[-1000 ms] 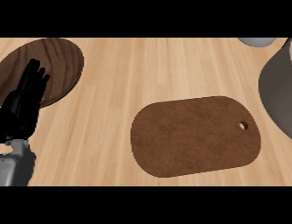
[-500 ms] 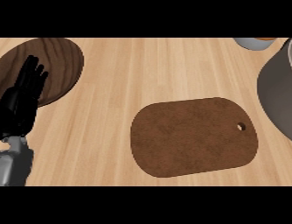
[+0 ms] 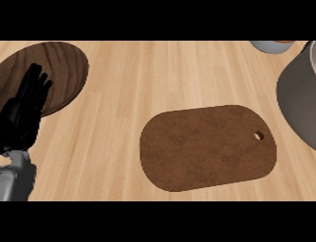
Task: Pick the tomato from the cutting board and place it in the pot
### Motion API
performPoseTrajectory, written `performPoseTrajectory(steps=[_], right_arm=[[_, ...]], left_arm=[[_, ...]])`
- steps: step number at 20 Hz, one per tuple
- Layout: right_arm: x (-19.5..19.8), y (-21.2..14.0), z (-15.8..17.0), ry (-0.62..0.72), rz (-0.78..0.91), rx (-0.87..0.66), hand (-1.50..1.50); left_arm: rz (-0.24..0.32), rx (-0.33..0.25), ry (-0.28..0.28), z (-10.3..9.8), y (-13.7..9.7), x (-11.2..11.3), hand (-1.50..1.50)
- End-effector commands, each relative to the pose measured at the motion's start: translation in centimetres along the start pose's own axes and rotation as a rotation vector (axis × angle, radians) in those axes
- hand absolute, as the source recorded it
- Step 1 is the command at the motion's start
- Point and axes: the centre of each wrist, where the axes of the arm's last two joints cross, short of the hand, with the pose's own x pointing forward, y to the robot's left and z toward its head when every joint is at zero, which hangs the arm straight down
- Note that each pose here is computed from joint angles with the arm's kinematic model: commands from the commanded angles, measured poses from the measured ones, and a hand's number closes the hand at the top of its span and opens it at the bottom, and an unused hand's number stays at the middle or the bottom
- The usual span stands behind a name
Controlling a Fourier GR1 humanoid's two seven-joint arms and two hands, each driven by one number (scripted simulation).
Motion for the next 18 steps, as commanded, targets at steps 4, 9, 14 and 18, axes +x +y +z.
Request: performPoseTrajectory(steps=[4, 9, 14, 18], right_arm=[[-3.9, -4.0, 1.7, 0.035, -0.239, -0.082, -1.5], [-4.5, -9.3, 2.4, 0.032, -0.276, -0.058, -1.5], [-6.6, -13.4, 5.0, 0.028, -0.299, -0.049, -1.5], [-6.5, -15.6, 5.2, 0.036, -0.287, -0.016, -1.5]], left_arm=[[-0.002, 0.008, -0.001, 0.8, 0.3, -0.4, 0.0], [0.003, 0.017, 0.005, 0.4, -0.3, -0.1, 0.0], [0.022, 0.009, -0.006, -0.6, -0.2, 0.9, 0.0], [0.016, 0.019, -0.007, 0.0, -0.3, 0.8, 0.0]])
